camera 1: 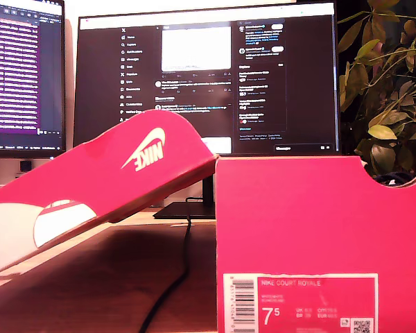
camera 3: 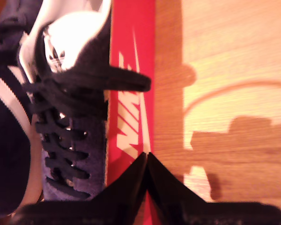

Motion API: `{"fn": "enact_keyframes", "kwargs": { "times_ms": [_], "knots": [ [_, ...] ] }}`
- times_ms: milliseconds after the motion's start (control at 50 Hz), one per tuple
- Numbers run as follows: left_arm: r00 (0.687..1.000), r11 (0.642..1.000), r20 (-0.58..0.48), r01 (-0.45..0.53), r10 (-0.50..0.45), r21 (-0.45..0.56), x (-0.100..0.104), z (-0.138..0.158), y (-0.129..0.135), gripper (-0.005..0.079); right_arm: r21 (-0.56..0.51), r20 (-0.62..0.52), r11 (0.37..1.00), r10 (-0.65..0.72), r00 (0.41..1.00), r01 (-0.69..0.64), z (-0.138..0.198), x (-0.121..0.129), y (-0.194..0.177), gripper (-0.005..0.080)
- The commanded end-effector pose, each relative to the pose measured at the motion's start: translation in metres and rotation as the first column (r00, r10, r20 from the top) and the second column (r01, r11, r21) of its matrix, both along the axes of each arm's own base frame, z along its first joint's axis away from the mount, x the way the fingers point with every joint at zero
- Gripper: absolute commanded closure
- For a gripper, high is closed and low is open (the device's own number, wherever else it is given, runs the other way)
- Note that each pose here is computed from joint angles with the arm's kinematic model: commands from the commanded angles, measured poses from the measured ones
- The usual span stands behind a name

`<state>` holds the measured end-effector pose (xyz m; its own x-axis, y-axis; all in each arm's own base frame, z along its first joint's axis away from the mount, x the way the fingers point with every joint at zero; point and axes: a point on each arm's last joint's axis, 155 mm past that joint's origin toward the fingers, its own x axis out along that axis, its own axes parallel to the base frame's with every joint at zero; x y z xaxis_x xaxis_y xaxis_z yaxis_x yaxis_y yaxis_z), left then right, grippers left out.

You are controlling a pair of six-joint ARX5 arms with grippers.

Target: Close the red shoebox by pushing the lid with your left arm and holding the box in place with your right arm

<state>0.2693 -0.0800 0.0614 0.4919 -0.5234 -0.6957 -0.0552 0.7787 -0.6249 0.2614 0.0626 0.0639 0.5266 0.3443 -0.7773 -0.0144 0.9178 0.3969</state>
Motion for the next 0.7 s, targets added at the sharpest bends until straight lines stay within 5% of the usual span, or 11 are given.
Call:
{"fn": "enact_keyframes", "kwargs": {
  "times_ms": [0, 220, 680],
  "knots": [
    [0.999, 1.0, -0.04, 0.025, -0.025, -0.016, -0.002, -0.009, -0.003, 0.0761, 0.0, 0.036, 1.0, 0.013, 0.999, -0.013, 0.009, 0.008, 0.002, 0.0764],
    [0.985, 0.992, -0.151, 0.073, -0.088, -0.102, -0.011, -0.033, -0.016, 0.0761, 0.004, 0.049, 1.0, 0.022, 0.999, -0.022, 0.012, 0.01, 0.004, 0.0764],
    [0.966, 0.962, -0.189, 0.129, -0.177, -0.242, -0.019, -0.037, -0.038, 0.0761, 0.017, 0.054, 0.997, 0.071, 0.996, -0.072, 0.009, 0.013, 0.015, 0.0764]
  ]
}}
